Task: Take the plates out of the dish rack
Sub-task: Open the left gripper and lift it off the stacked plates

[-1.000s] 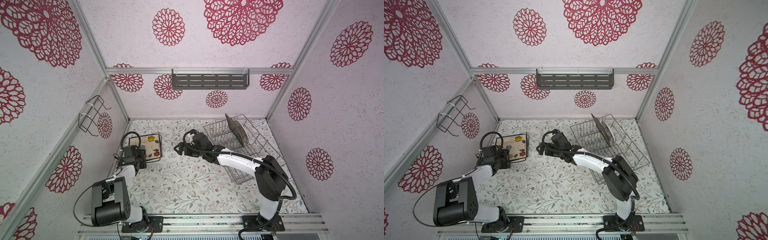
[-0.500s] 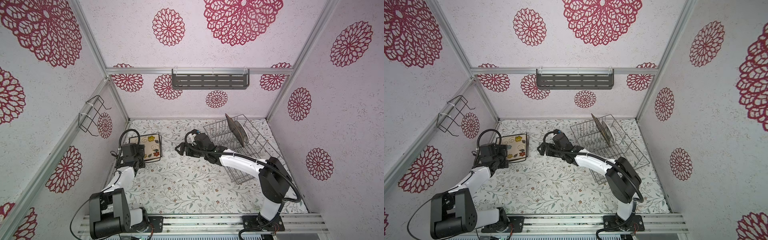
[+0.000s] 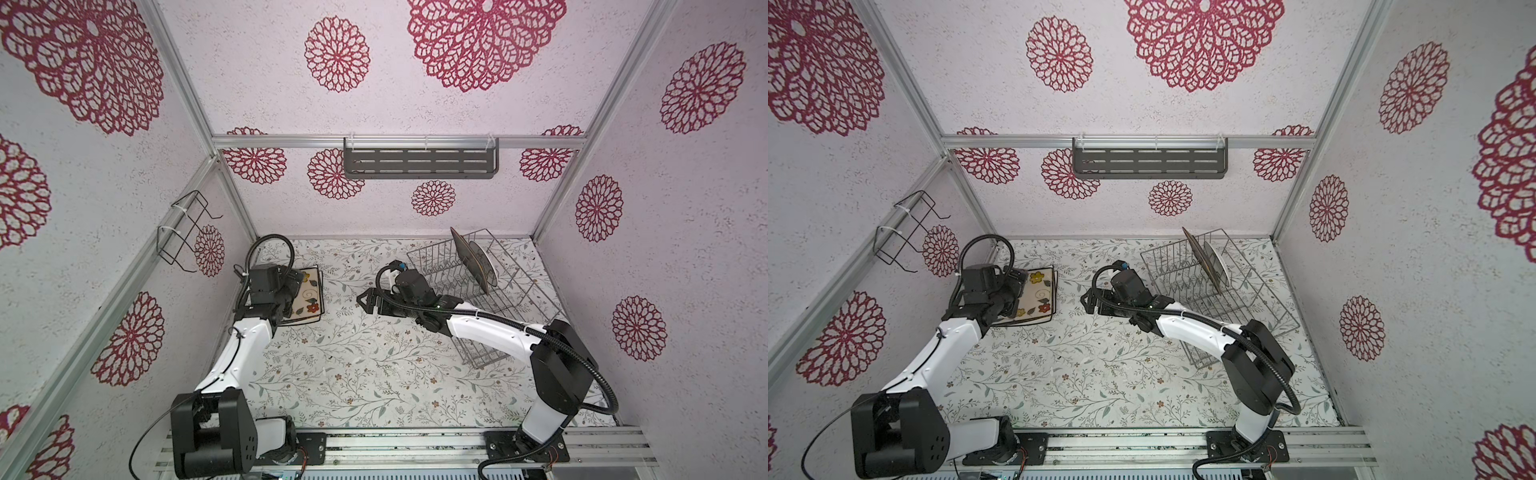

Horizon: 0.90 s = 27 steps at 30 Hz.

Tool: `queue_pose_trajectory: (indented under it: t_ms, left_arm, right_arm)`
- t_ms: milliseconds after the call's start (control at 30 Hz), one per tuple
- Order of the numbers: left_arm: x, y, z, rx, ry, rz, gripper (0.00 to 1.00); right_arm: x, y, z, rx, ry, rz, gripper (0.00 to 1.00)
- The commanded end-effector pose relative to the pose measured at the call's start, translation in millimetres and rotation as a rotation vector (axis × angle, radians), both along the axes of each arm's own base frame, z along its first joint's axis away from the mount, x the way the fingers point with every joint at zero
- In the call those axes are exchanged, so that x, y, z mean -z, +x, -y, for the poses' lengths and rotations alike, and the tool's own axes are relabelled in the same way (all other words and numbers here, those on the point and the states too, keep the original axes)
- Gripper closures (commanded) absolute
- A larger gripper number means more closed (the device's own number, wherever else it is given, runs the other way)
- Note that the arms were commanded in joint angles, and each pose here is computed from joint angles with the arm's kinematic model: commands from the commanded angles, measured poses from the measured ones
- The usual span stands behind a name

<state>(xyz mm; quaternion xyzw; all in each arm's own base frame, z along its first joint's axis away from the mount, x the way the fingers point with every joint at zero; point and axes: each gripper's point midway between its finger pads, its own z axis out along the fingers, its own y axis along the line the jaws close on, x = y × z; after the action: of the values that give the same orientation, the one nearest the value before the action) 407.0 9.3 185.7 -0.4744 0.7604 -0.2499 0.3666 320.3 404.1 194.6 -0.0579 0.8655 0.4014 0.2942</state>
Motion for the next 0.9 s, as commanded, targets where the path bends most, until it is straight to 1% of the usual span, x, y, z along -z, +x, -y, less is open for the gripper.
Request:
queue_pose_trajectory:
  t_ms: [0, 100, 200, 400, 500, 567, 633, 733, 867]
  left_arm:
    - [18.4, 8.2, 26.0, 0.209, 0.097, -0.137, 0.02]
    - [30.1, 25.2, 48.9, 0.332, 0.159, -0.225, 0.00]
    - [42.7, 38.1, 67.5, 0.408, 0.250, -0.301, 0.00]
    - [79.7, 54.1, 101.6, 0.517, 0.277, -0.404, 0.00]
    - [111.6, 52.9, 112.5, 0.569, 0.310, -0.502, 0.00]
    - [121.6, 50.3, 115.2, 0.585, 0.347, -0.546, 0.00]
    - [126.4, 49.3, 118.9, 0.603, 0.379, -0.560, 0.00]
    - [131.0, 49.2, 124.3, 0.607, 0.359, -0.555, 0.00]
    - [140.8, 43.0, 120.5, 0.601, 0.377, -0.599, 0.00]
  right_arm:
    - [-17.3, 2.5, 8.8, 0.010, -0.010, 0.065, 0.01]
    - [-4.1, 5.8, 15.6, 0.021, -0.041, 0.048, 0.01]
    - [3.7, 8.3, 25.0, 0.036, -0.054, 0.037, 0.01]
    - [8.8, 11.5, 42.2, 0.058, -0.080, 0.036, 0.01]
    - [9.0, 11.0, 48.4, 0.071, -0.085, 0.036, 0.01]
    - [9.7, 9.3, 51.3, 0.073, -0.085, 0.034, 0.01]
    - [11.2, 7.6, 54.6, 0.078, -0.090, 0.033, 0.01]
    - [13.7, 6.2, 59.9, 0.088, -0.095, 0.027, 0.01]
    - [13.1, 2.2, 65.6, 0.101, -0.089, 0.023, 0.01]
